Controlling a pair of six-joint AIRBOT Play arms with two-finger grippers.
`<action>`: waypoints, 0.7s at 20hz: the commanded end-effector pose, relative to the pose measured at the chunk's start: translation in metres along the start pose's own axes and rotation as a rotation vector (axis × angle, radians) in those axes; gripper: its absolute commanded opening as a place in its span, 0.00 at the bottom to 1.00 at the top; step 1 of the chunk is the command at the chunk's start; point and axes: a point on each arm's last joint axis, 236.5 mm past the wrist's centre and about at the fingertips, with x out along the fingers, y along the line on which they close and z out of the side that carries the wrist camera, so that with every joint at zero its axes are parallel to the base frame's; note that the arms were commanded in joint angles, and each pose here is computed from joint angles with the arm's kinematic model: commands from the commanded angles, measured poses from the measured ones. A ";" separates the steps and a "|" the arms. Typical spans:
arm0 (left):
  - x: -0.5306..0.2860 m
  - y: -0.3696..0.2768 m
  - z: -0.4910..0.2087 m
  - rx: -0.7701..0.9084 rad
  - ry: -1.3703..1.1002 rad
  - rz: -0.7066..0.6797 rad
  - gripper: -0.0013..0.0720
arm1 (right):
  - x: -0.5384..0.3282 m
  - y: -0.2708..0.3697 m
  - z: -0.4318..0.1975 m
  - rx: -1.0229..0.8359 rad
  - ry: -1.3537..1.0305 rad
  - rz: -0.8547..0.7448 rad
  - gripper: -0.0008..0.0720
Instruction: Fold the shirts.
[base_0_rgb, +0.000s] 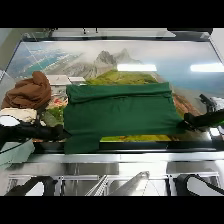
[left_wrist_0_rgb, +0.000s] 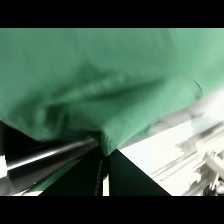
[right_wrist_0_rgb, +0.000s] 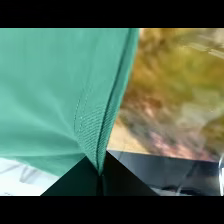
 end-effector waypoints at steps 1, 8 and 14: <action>-0.044 -0.015 0.024 0.063 -0.103 0.017 0.04 | -0.015 0.008 0.016 0.018 -0.070 0.042 0.04; -0.046 -0.066 0.095 0.258 -0.078 0.018 0.04 | -0.040 0.071 0.097 -0.072 -0.378 0.251 0.04; -0.042 -0.082 0.200 0.341 -0.134 0.027 0.04 | -0.013 0.076 0.149 -0.087 -0.385 0.245 0.05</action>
